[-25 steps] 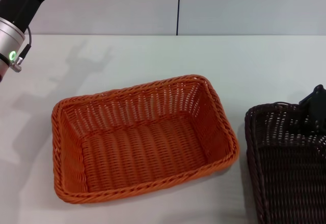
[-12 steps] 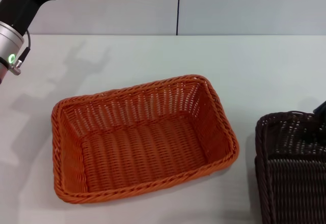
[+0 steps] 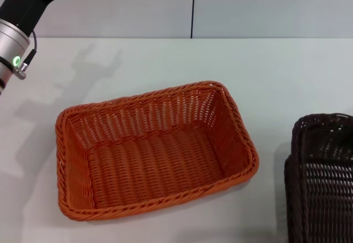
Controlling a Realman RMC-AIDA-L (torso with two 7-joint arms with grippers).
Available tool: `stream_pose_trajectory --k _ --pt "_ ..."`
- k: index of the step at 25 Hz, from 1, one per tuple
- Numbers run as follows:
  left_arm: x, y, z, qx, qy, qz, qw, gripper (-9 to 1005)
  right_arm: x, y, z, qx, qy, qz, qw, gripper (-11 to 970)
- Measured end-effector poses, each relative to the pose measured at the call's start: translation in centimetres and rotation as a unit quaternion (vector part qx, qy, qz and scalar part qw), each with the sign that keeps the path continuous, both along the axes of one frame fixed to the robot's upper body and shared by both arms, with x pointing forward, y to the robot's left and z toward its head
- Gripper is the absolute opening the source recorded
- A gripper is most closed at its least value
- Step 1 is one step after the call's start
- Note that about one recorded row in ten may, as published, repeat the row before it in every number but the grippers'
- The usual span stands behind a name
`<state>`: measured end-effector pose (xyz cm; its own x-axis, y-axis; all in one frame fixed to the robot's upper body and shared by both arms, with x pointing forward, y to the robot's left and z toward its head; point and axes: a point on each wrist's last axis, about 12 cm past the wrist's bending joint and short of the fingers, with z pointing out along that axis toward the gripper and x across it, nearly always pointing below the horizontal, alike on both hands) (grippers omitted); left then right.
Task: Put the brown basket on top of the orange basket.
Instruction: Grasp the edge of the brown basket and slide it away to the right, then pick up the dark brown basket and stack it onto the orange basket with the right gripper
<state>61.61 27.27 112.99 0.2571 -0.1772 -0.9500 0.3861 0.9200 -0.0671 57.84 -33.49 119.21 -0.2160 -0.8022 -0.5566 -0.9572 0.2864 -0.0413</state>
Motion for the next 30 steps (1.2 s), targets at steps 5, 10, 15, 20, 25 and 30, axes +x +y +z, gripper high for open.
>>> stream_pose_trajectory --k 5,10,15,20,25,30 --pt "0.1 -0.1 -0.2 0.000 0.005 -0.001 1.000 827 -0.4 -0.5 0.6 0.032 -0.016 0.004 0.999 192" --pt "0.1 -0.1 -0.2 0.000 0.005 -0.001 1.000 827 -0.7 -0.5 0.8 0.048 -0.018 0.012 0.999 172" --pt "0.0 0.0 -0.5 -0.002 0.010 0.002 1.000 827 -1.5 -0.6 1.6 0.080 -0.022 0.042 0.996 165" --pt "0.0 0.2 -0.5 -0.006 0.012 0.006 1.000 827 -2.3 -1.0 2.7 0.123 -0.029 0.068 0.990 161" --pt "0.0 0.3 -0.5 -0.005 0.011 0.008 1.000 827 -3.0 -1.0 3.3 0.162 -0.040 0.094 0.982 158" --pt "0.1 0.3 -0.4 -0.004 0.009 0.010 1.000 827 -3.1 -0.8 3.1 0.215 -0.044 0.109 0.969 158"
